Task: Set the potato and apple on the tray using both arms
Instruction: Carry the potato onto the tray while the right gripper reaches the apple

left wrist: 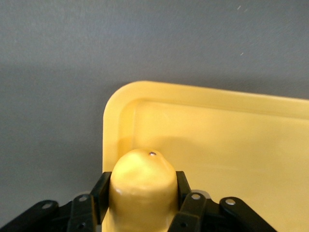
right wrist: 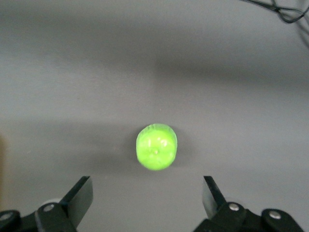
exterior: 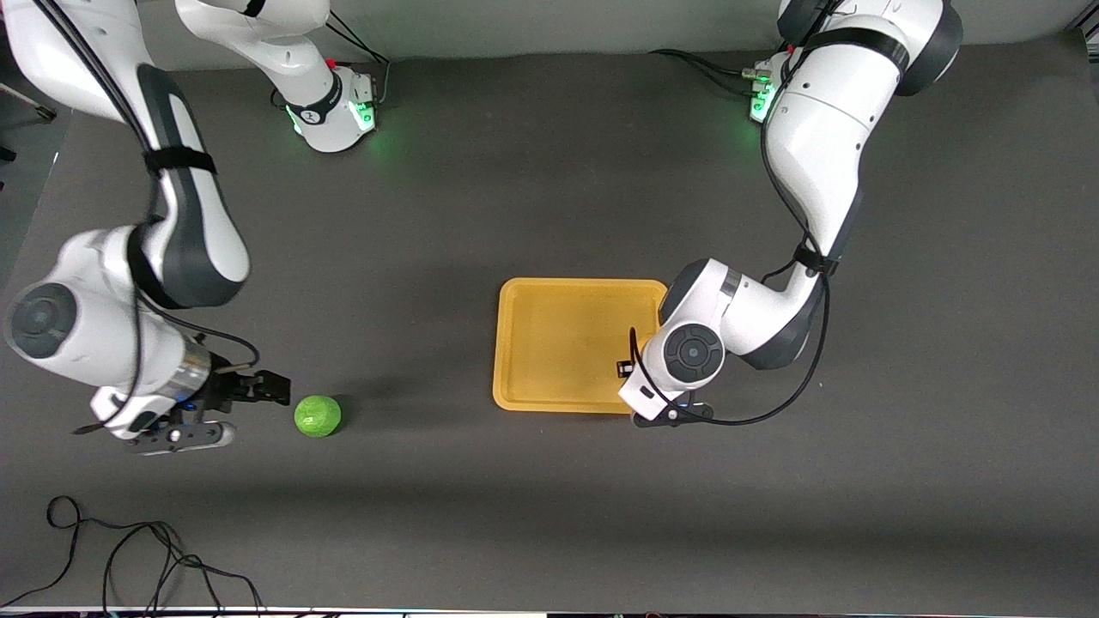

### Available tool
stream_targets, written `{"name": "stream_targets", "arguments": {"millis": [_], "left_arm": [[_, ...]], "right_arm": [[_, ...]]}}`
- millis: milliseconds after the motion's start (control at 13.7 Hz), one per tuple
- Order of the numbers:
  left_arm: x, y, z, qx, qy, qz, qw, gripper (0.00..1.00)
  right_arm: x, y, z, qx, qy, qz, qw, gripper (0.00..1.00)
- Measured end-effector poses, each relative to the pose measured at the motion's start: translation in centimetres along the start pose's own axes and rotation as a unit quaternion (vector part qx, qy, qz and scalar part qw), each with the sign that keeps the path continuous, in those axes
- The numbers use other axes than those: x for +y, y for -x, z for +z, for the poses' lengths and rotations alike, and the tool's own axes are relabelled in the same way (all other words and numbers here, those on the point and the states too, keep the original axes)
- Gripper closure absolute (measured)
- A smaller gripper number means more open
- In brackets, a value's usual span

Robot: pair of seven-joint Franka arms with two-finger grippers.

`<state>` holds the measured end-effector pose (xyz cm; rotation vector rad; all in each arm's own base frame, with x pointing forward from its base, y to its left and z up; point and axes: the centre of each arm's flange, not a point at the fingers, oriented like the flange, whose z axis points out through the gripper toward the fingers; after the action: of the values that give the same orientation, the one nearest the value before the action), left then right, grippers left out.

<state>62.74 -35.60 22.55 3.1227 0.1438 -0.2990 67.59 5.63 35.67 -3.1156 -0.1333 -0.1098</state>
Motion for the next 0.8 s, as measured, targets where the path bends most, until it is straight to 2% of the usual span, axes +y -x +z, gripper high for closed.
{"name": "stream_targets", "arguments": {"millis": [292,511,803], "left_arm": [[0.5,0.8,0.9,-0.002,-0.013,0.012,1.000,0.42],[0.5,0.8,1.0,-0.002,-0.015,0.013,1.000,0.15],[-0.4,0.7,0.4,-0.014,-0.026,0.009,1.000,0.12]], "right_arm": [[0.2,1.3,7.5,0.012,0.001,0.001,1.000,0.00],[0.3,1.5,11.9,0.014,0.002,0.002,1.000,0.00],[0.4,1.9,15.8,0.012,0.002,0.003,1.000,0.00]]}}
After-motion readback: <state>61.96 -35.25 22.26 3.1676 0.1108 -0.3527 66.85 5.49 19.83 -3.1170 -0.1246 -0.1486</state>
